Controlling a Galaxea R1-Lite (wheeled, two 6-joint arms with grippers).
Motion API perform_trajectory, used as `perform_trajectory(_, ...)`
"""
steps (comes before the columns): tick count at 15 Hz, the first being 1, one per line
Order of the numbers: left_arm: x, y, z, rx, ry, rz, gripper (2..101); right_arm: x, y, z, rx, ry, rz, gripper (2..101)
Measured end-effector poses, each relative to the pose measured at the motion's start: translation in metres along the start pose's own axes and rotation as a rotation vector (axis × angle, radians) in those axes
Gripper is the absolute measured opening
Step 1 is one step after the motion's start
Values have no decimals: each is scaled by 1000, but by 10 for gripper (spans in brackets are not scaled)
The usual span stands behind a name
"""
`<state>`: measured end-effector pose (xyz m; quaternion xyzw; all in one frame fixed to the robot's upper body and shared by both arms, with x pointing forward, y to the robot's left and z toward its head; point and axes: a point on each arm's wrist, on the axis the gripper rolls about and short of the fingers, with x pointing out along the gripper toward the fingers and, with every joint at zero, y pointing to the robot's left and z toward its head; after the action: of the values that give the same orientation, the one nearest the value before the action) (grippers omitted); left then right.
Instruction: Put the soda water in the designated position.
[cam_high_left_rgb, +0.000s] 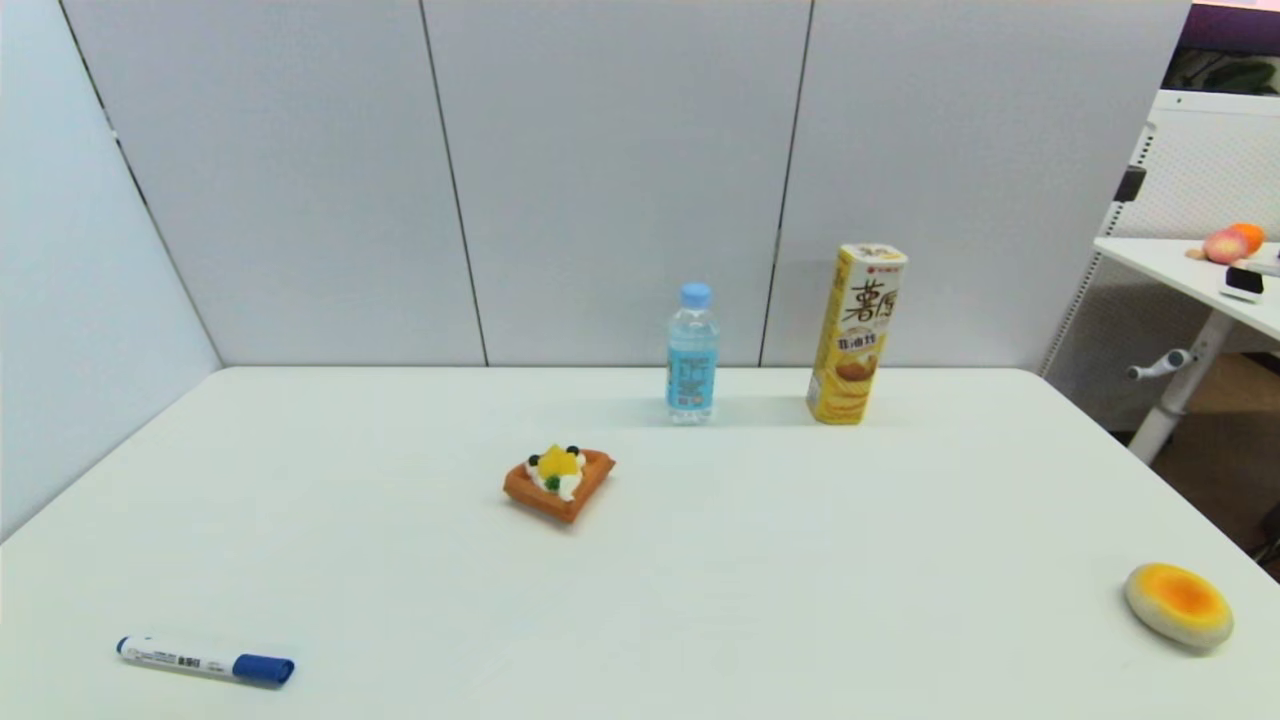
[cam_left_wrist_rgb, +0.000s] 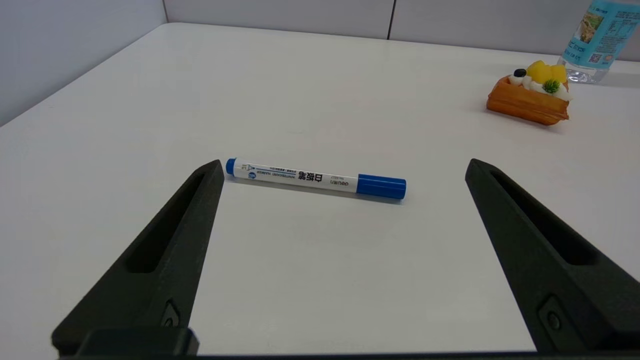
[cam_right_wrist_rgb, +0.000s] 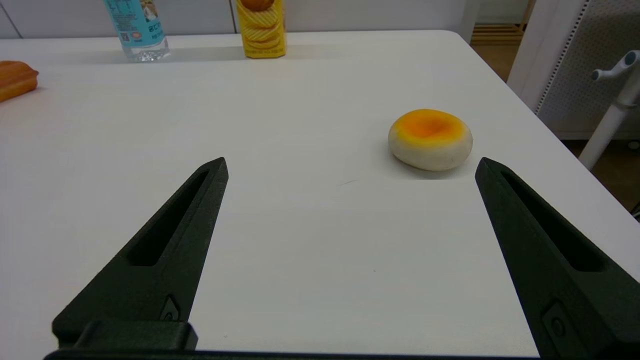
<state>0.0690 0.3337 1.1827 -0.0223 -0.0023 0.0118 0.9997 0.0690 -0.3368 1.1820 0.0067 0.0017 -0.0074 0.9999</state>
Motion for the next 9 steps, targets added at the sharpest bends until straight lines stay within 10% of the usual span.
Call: perform_trajectory(9,0,0,0,0,0,0,978,0,0,0,1,0,0,980)
